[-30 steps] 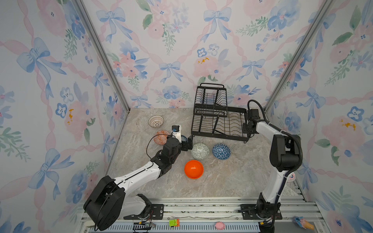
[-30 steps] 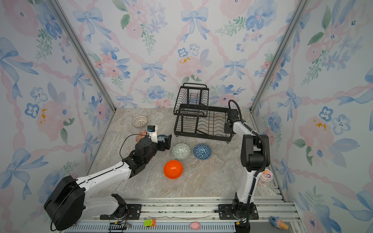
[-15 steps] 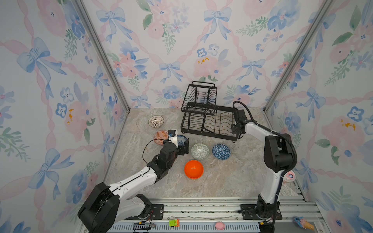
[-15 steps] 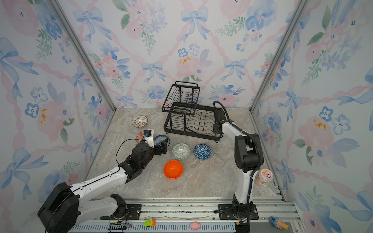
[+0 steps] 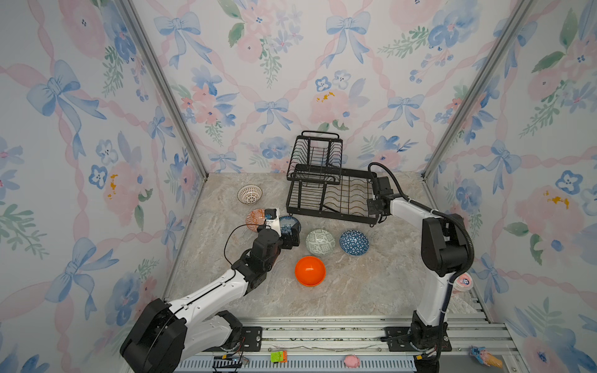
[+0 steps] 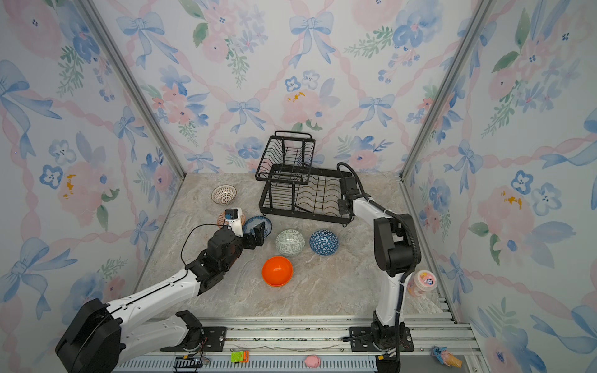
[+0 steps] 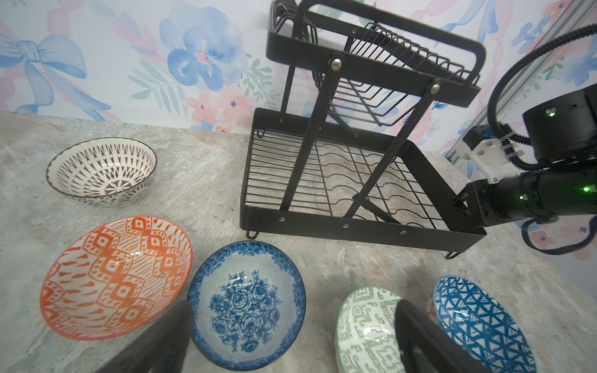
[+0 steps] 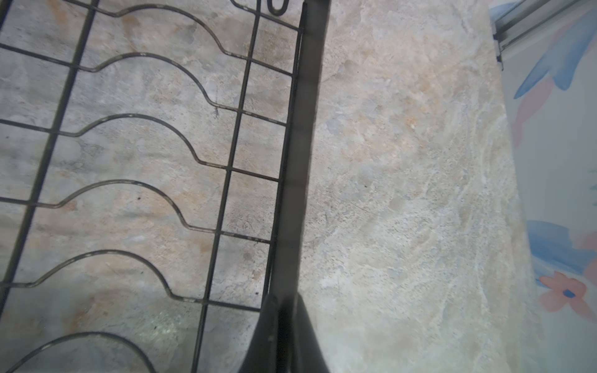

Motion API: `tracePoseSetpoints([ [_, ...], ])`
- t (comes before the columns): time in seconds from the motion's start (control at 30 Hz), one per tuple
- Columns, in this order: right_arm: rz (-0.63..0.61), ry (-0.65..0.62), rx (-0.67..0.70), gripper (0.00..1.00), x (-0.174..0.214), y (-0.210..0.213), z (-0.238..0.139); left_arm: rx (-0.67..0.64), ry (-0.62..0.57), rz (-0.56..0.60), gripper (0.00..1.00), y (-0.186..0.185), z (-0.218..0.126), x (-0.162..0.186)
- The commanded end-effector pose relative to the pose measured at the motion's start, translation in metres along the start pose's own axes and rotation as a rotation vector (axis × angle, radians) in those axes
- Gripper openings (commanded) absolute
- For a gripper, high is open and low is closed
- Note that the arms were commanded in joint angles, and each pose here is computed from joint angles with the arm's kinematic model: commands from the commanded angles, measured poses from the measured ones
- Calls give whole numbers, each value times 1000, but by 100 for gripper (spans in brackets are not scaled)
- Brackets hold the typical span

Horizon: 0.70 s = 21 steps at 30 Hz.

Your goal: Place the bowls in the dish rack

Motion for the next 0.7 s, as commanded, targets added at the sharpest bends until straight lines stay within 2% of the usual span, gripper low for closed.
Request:
tracePoseSetpoints([
  [0.0, -235, 15, -116, 0, 16, 41, -13, -17, 9, -25, 98, 5, -4, 2],
  [0.27, -248, 17, -124, 0, 20, 42, -15, -12, 17, -45, 98, 5, -8, 1],
  [0.33, -233, 25, -102, 1, 19, 39, -13, -11, 22, -46, 98, 5, -9, 1],
  [0.4, -210, 36, -81, 6, 18, 35, -11, -16, 30, -45, 98, 7, -10, 3],
  [0.67, -103, 62, -56, 7, 15, 19, -9, -46, 57, -57, 98, 14, -13, 12],
])
Point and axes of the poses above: each gripper's point midway between its finger pads, its own z axis out along the fingers, its own y axis along the line the jaws close on, x = y × z, the point moved 6 cm from there along -z, back along the fingers, and after that the axes turned 3 degrees about -z, right-handed, at the moved point
